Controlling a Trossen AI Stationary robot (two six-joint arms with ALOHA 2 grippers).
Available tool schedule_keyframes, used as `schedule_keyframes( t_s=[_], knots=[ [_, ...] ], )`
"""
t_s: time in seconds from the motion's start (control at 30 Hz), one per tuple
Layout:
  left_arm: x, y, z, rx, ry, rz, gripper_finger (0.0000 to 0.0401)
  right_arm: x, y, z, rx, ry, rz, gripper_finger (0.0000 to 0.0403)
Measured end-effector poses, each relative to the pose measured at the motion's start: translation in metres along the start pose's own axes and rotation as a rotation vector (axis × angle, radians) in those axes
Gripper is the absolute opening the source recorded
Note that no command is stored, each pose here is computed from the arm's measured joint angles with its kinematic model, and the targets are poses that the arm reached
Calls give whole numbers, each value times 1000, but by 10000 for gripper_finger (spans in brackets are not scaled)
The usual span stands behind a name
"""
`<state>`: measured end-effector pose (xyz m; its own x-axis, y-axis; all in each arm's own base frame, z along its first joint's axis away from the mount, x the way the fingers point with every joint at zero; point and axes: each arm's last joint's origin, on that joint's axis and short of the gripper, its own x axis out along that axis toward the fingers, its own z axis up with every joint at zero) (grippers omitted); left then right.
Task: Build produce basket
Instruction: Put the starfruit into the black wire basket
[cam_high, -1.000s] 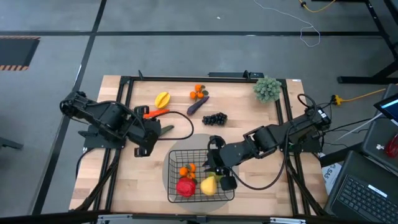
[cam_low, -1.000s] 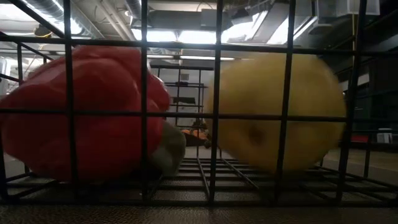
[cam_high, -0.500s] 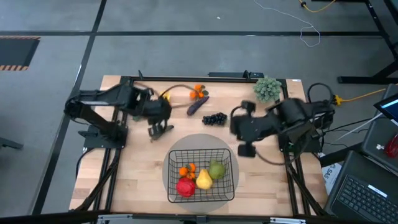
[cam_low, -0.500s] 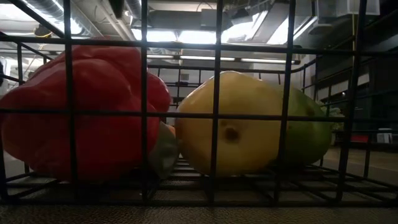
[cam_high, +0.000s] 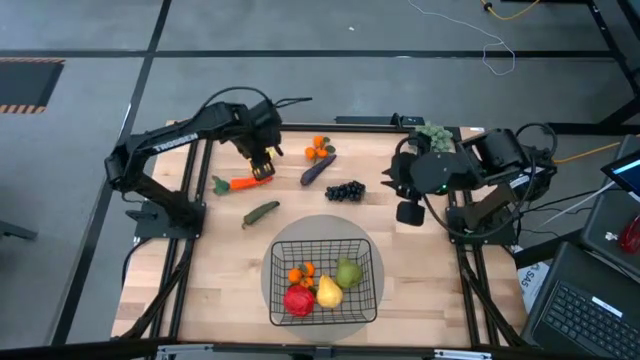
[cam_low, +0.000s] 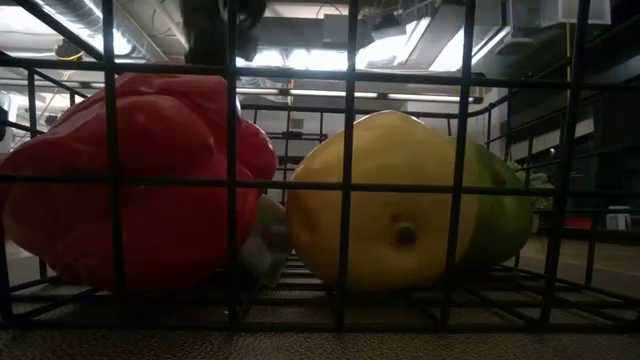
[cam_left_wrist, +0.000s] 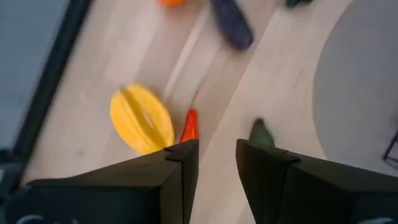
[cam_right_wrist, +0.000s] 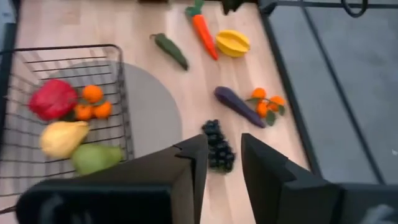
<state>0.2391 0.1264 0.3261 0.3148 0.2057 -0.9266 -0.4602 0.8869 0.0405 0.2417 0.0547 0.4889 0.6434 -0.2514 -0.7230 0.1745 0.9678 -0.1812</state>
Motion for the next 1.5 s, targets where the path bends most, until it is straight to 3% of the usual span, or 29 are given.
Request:
schedule_keyframes(
  t_s=[0.23,0.43,0.77,1.07,1.17,1.5],
  knots=[
    [41,21,-32,-67,197,-8,96,-8,1,-3,32,18,146,87],
    [72,21,-52,-75,253,-6,96,-6,2,-3,2,25,168,87],
    [83,28,-27,-156,-61,21,104,-6,1,-3,-99,15,160,87],
    [82,52,-33,-307,-36,109,170,-6,1,-3,-101,15,160,87],
    [85,54,-33,-311,-28,154,174,-6,1,-3,-100,15,160,87],
    [121,55,-32,-302,92,138,175,-6,2,-3,-98,15,160,87]
  ],
)
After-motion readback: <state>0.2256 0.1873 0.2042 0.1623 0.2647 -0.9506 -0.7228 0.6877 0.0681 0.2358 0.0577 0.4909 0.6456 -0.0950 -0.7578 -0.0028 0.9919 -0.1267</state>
